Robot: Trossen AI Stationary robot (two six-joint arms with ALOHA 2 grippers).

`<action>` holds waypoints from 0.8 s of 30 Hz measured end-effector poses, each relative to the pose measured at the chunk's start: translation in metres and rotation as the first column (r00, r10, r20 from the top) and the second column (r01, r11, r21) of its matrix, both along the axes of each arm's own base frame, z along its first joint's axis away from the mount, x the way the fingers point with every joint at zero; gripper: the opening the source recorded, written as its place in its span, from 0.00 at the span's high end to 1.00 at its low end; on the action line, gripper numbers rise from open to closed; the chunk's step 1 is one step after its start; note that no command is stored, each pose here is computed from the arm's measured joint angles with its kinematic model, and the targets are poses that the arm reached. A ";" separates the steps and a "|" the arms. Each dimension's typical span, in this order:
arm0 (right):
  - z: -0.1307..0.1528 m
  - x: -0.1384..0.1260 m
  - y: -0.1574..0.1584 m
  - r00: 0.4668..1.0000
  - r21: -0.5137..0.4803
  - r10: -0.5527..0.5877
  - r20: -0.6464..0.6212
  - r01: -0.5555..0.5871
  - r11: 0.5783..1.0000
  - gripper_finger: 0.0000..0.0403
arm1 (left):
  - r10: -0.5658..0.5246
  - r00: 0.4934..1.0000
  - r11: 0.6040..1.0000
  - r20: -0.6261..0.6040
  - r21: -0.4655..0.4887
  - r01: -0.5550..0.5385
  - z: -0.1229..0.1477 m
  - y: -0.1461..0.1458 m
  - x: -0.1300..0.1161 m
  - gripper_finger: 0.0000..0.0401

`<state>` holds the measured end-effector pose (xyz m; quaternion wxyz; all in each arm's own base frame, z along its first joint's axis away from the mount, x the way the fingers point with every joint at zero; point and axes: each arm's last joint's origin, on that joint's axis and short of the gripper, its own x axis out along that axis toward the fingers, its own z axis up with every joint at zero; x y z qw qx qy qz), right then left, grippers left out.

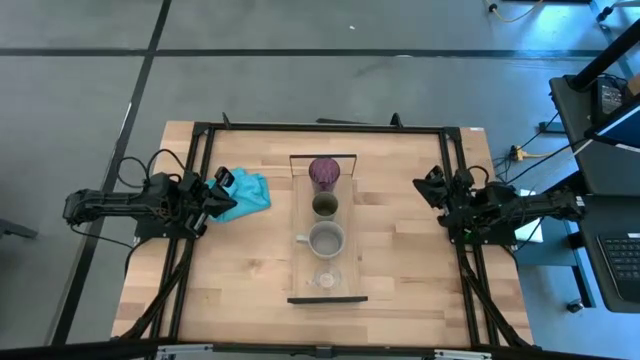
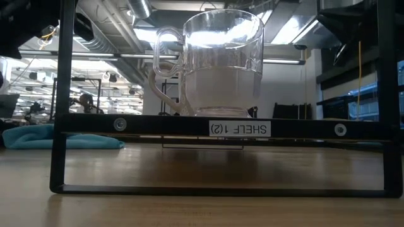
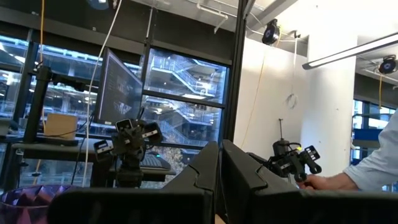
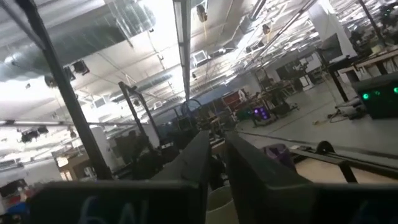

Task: Stack small to large cups/mugs on shelf
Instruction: Return to Home Position

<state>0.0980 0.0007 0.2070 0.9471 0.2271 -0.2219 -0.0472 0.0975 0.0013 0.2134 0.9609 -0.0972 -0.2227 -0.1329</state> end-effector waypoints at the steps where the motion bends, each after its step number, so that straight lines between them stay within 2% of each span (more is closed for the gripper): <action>1: 0.000 0.000 0.000 1.000 -0.015 -0.005 -0.003 0.005 1.000 0.87 | 0.000 1.000 1.000 0.000 0.000 0.000 0.000 0.000 0.000 0.97; 6: -0.005 0.002 0.000 0.996 -0.129 -0.046 -0.083 0.035 0.991 0.87 | 0.000 1.000 1.000 0.000 0.000 0.000 0.000 0.000 0.000 0.97; 11: -0.021 0.007 0.001 0.962 -0.254 -0.095 -0.256 0.028 0.967 0.87 | 0.000 1.000 1.000 0.000 0.000 0.000 0.000 0.000 0.000 0.97; 18: -0.044 0.009 0.001 0.872 -0.249 -0.092 -0.481 -0.035 0.968 0.87 | 0.000 1.000 1.000 0.000 0.000 0.000 0.000 0.000 0.000 0.97; 21: -0.049 0.008 0.001 0.849 -0.250 -0.093 -0.520 -0.047 0.967 0.87 | 0.000 1.000 1.000 0.000 0.000 0.000 0.000 0.000 0.000 0.97; 24: -0.048 0.008 0.001 0.851 -0.251 -0.094 -0.516 -0.046 0.967 0.87 | 0.000 1.000 1.000 0.000 0.000 0.000 0.000 0.000 0.000 0.97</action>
